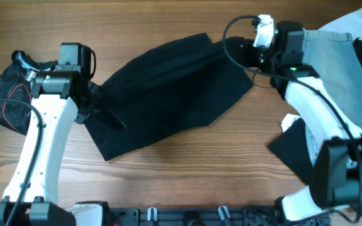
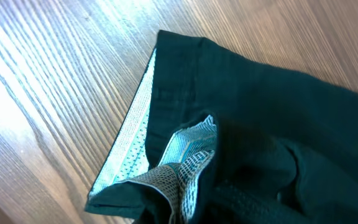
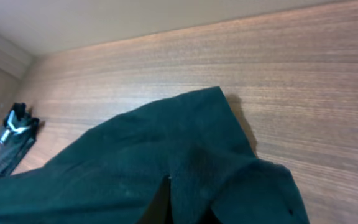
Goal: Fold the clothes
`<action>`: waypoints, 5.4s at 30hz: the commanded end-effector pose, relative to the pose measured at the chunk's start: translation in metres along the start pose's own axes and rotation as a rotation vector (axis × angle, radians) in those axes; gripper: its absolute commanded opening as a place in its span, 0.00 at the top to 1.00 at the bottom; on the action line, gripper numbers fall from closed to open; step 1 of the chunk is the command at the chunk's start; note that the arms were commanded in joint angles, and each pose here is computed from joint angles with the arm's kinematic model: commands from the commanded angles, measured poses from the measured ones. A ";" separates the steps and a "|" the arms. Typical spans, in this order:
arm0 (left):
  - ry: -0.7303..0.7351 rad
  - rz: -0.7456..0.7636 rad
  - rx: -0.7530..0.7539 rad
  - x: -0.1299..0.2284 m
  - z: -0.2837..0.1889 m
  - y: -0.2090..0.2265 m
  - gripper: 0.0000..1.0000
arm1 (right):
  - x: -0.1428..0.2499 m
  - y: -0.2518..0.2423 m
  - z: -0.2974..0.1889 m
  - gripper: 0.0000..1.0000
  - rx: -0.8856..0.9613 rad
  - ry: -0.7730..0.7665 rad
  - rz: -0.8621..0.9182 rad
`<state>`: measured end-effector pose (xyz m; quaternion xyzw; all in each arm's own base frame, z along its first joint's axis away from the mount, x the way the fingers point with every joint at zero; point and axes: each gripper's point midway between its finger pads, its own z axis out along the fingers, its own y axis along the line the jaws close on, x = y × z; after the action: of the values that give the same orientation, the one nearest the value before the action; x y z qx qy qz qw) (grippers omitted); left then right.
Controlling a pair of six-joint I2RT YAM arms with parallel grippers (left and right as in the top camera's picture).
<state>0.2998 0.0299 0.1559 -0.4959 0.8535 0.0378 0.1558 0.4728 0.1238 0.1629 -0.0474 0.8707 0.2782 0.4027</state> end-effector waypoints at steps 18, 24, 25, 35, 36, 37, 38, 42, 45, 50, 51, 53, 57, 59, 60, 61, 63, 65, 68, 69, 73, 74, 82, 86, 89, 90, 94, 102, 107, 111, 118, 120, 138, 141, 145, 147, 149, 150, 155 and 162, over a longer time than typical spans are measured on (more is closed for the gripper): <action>0.078 0.000 -0.174 0.005 0.081 0.013 0.00 | 0.063 -0.054 0.058 0.50 0.174 0.147 0.028; 0.270 0.266 0.012 0.052 0.109 -0.002 0.00 | 0.095 -0.070 0.047 0.46 0.271 0.270 0.073; 0.296 0.284 0.024 0.062 0.116 0.002 0.00 | 0.095 -0.070 0.047 0.46 0.271 0.271 0.073; 0.374 0.382 0.188 0.106 0.150 0.006 0.73 | 0.090 -0.056 0.029 0.51 0.259 0.288 0.087; 0.370 0.400 0.202 0.106 0.149 0.004 0.89 | 0.085 -0.051 0.025 0.52 0.249 0.280 0.083; 0.367 0.420 0.207 0.105 0.149 0.003 0.96 | 0.083 -0.044 0.022 0.52 0.228 0.279 0.080; 0.366 0.429 0.197 0.102 0.147 0.005 0.96 | 0.083 -0.033 0.020 0.53 0.188 0.288 0.073; 0.346 0.366 0.143 0.064 0.118 0.012 0.96 | 0.102 0.017 0.029 0.58 0.045 0.359 0.043; 0.328 0.336 0.152 0.050 0.104 0.013 0.96 | 0.117 0.059 0.039 0.59 -0.026 0.387 -0.047; 0.342 0.335 0.116 0.050 0.099 0.023 0.96 | 0.150 0.103 0.054 0.65 -0.093 0.449 -0.126; 0.331 0.331 0.105 0.044 0.093 0.025 0.96 | 0.161 0.112 0.057 0.67 -0.127 0.478 -0.127; 0.293 0.301 0.087 0.018 0.062 0.028 0.96 | 0.192 0.132 0.070 0.69 -0.176 0.541 -0.103; 0.269 0.289 0.199 0.007 0.018 0.011 0.96 | 0.242 0.190 0.081 0.69 -0.404 0.636 -0.087; 0.301 0.298 0.317 0.015 -0.008 -0.001 0.96 | 0.274 0.214 0.086 0.69 -0.471 0.683 -0.101; 0.305 0.298 0.373 0.018 -0.019 -0.006 0.96 | 0.279 0.234 0.083 0.68 -0.552 0.676 -0.123; 0.304 0.300 0.415 0.020 -0.027 -0.011 0.96 | 0.279 0.248 0.082 0.67 -0.597 0.660 -0.137; 0.306 0.304 0.495 0.024 -0.042 -0.018 0.96 | 0.278 0.268 0.077 0.68 -0.666 0.644 -0.142; 0.291 0.318 0.614 0.023 -0.059 -0.034 0.96 | 0.277 0.268 0.078 0.68 -0.665 0.640 -0.144; 0.265 0.326 0.630 0.019 -0.061 -0.038 0.96 | 0.228 0.231 0.081 0.64 -0.593 0.567 -0.076; 0.263 0.325 0.624 0.018 -0.060 -0.037 0.96 | 0.206 0.212 0.079 0.64 -0.551 0.542 -0.043; 0.269 0.342 0.623 0.023 -0.061 -0.039 0.96 | 0.165 0.087 0.045 0.65 -0.208 0.567 0.110; 0.281 0.382 0.633 0.034 -0.064 -0.045 0.96 | 0.181 0.049 0.031 0.66 -0.084 0.645 0.142; 0.471 0.784 0.624 0.165 -0.056 -0.093 0.90 | 0.247 -0.017 -0.008 0.65 0.259 0.852 0.103; 0.501 0.919 0.662 0.216 -0.044 -0.120 0.80 | 0.244 -0.020 -0.007 0.63 0.318 0.828 0.181; 0.447 0.952 0.751 0.221 -0.053 -0.141 0.58 | 0.214 -0.030 -0.013 0.49 0.419 0.761 0.213; 0.397 0.956 0.794 0.210 -0.056 -0.151 0.56 | 0.185 -0.039 -0.023 0.44 0.485 0.699 0.219; 0.133 0.814 0.830 0.128 -0.040 -0.188 0.37 | 0.071 -0.026 -0.063 0.40 0.428 0.433 0.206; 0.092 0.776 0.607 0.110 0.080 -0.202 0.29 | 0.146 0.086 -0.061 0.40 -0.063 0.712 0.029; 0.234 0.793 0.431 0.133 0.127 -0.164 0.30 | 0.243 0.097 -0.067 0.39 -0.060 0.976 0.070; 0.331 0.775 0.214 0.127 0.137 -0.108 0.30 | 0.271 0.055 -0.062 0.38 0.186 0.968 0.144; 0.718 0.716 0.112 0.175 0.103 -0.048 0.31 | 0.179 -0.012 -0.001 0.42 0.406 0.490 -0.096; 0.677 0.720 0.169 0.168 0.092 -0.060 0.31 | 0.167 -0.016 0.000 0.28 0.434 0.457 -0.152; 0.560 1.220 0.472 0.177 0.118 -0.108 0.00 | 0.120 0.015 -0.024 0.11 0.390 0.368 -0.123; 0.669 1.228 0.475 0.202 0.113 -0.098 0.12 | 0.121 0.015 -0.025 0.11 0.392 0.373 -0.123; 0.699 1.303 0.491 0.230 0.103 -0.098 0.43 | 0.122 0.015 -0.025 0.11 0.392 0.374 -0.123; 0.684 1.327 0.492 0.235 0.102 -0.101 0.78 | 0.123 0.014 -0.025 0.11 0.393 0.378 -0.122; 0.644 1.328 0.463 0.225 0.106 -0.103 0.96 | 0.125 0.014 -0.027 0.11 0.396 0.388 -0.121; 0.625 1.286 0.465 0.210 0.103 -0.111 0.96 | 0.125 0.014 -0.027 0.11 0.397 0.388 -0.122; 0.239 0.914 0.347 0.038 0.092 -0.146 0.96 | 0.112 0.008 -0.043 0.05 0.472 0.343 -0.113; -0.169 0.381 0.355 -0.206 0.060 -0.070 0.96 | 0.093 0.016 -0.062 0.05 0.451 0.280 -0.113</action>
<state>0.4739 0.1090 0.1273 -0.2175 0.9442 -0.0749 0.2359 0.3619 0.1207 0.1273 -0.0515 0.9556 0.0446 0.2866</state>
